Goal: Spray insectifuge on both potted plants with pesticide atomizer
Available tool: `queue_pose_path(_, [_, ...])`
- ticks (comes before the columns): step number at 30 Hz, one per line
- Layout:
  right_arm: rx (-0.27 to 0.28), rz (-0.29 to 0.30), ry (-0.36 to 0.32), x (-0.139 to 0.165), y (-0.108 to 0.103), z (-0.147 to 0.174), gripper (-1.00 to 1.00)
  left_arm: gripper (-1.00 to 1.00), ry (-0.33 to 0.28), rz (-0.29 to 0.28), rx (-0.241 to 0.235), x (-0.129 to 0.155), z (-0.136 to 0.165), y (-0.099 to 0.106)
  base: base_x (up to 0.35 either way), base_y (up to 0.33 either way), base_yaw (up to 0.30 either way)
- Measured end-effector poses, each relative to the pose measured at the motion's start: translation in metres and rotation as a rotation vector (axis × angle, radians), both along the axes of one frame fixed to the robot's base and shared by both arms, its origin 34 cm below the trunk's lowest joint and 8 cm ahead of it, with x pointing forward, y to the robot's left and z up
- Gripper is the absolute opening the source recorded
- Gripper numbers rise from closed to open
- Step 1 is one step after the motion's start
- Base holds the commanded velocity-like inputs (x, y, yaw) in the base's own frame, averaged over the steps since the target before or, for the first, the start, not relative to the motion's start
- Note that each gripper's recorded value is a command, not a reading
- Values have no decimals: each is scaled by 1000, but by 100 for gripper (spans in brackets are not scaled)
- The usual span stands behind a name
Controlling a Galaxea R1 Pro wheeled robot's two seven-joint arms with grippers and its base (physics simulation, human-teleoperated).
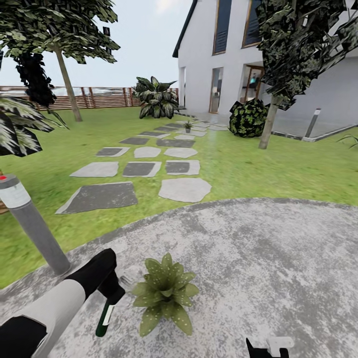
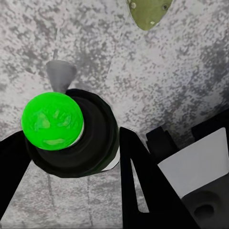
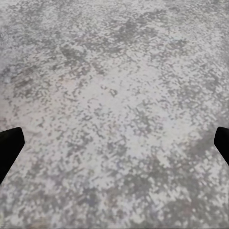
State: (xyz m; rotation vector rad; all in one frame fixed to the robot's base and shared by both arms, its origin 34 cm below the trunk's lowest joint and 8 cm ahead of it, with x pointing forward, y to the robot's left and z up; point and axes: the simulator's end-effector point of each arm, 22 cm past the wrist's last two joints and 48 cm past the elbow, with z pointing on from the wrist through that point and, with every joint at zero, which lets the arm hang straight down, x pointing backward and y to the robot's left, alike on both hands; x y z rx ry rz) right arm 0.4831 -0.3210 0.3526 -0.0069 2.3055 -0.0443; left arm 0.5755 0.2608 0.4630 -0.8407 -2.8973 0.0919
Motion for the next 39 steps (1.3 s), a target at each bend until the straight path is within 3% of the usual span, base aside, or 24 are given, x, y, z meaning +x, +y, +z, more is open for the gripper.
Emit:
queue_pose_path(7, [0, -2, 0, 0, 0, 0, 100, -100, 12, -13, 16, -7, -6, 6, 0, 6, -138])
queue_pose_path(9, [0, -2, -1, 0, 0, 0, 100, -100, -18, -49, 24, 2, -2, 8, 0, 0, -21])
queue_pose_path(10, [0, -2, 0, 0, 0, 0, 100, -100, -46, -108, 38, 10, -1, 11, 0, 0, -4])
queue_pose_path(13, [0, 0, 1, 0, 0, 0, 100, -100, -57, -162, 81, 12, -3, 21, 0, 0, -1])
queue_pose_path(23, [0, 0, 1, 0, 0, 0, 100, -100, -41, -178, 103, 3, -9, 29, 0, 0, 0])
queue_pose_path(25, [0, 0, 0, 0, 0, 0, 100, -100, -51, -202, 88, 5, -10, 29, 0, 0, 0])
queue_pose_path(26, [-1, -1, 0, 0, 0, 0, 100, -100, -60, -278, 30, 5, -12, 22, 0, 0, 0])
queue_pose_path(28, [-1, -1, 1, 0, 0, 0, 100, -100, -43, -326, 23, 1, -12, 24, 0, 0, 0])
queue_pose_path(39, [-1, -1, 0, 0, 0, 0, 100, -100, -22, -360, -13, 4, -1, 10, 0, 0, 0])
